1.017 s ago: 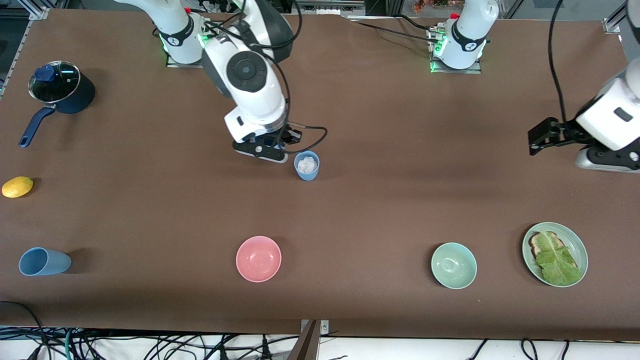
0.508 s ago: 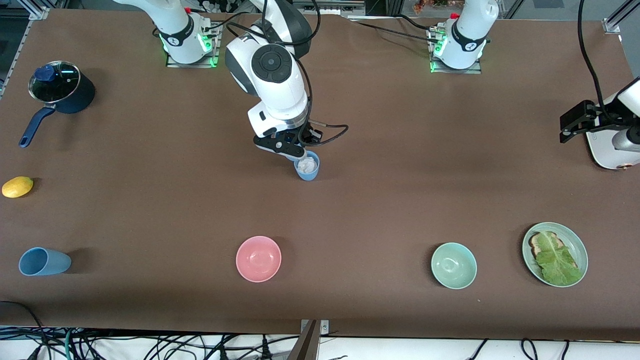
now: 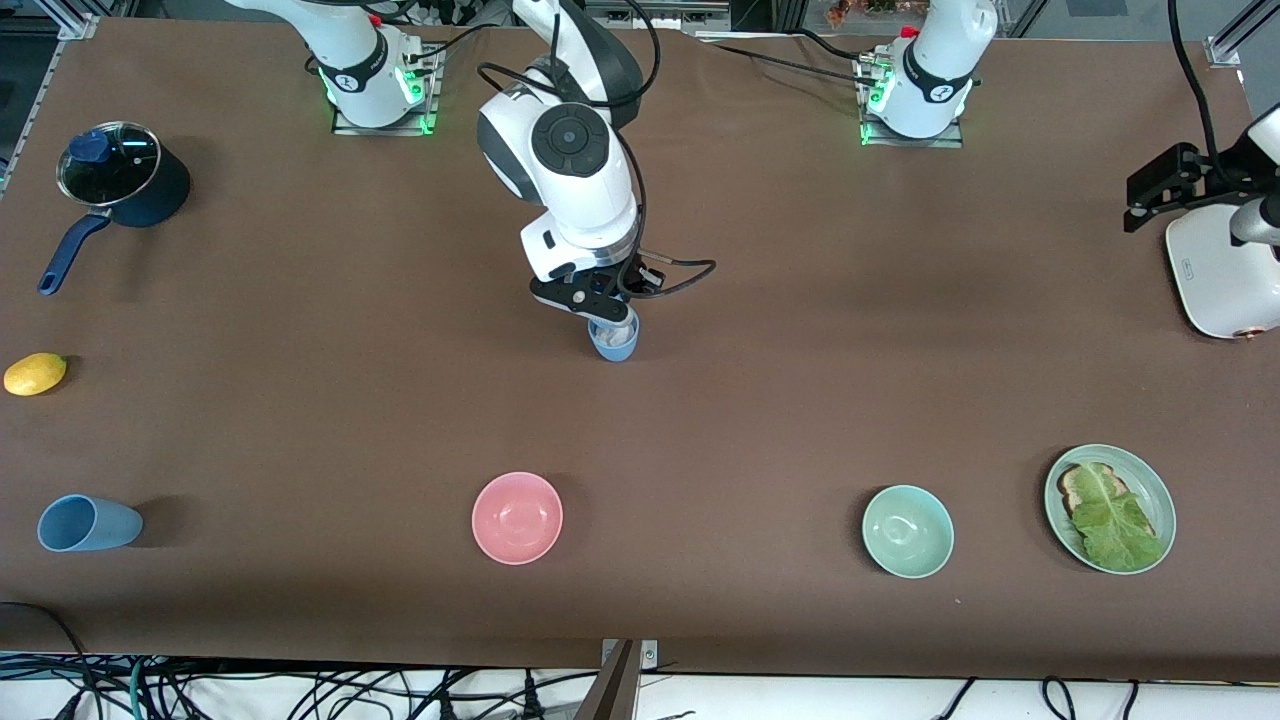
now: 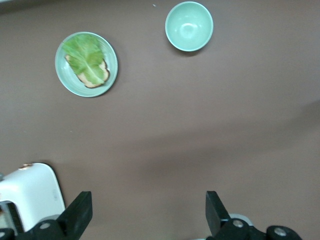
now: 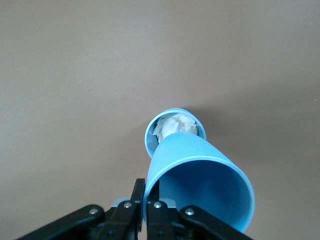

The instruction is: Stack blue cups with both arms

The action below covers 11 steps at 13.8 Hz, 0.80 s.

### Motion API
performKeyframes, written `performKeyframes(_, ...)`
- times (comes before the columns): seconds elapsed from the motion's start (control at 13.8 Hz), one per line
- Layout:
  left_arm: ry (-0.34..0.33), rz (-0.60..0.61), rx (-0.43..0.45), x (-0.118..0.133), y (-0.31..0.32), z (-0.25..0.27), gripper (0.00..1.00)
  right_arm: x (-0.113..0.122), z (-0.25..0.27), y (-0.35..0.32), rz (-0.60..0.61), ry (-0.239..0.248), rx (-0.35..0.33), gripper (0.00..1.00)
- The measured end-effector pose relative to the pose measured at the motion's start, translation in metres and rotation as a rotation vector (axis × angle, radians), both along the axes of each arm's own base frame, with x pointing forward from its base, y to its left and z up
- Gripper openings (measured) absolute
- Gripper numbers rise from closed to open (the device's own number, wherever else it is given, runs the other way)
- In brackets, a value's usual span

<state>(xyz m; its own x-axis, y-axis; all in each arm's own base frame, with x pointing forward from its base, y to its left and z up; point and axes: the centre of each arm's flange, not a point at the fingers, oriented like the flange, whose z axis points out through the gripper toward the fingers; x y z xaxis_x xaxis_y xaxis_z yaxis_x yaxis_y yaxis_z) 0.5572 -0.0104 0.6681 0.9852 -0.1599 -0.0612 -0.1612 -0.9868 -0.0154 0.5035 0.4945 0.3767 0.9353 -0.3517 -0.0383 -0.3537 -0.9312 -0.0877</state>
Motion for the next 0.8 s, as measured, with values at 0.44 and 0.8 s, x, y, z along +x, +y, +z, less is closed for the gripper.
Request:
performKeyframes(0.44, 0.027, 0.021, -0.036, -0.015, 0.013, -0.003, 1.0, -0.002, -0.009, 0.004, 0.001, 0.006, -0.006, 0.05)
performKeyframes(0.8, 0.022, 0.02, -0.037, -0.024, 0.013, 0.002, 1.0, -0.001, -0.015, 0.003, -0.001, 0.011, -0.012, 0.05)
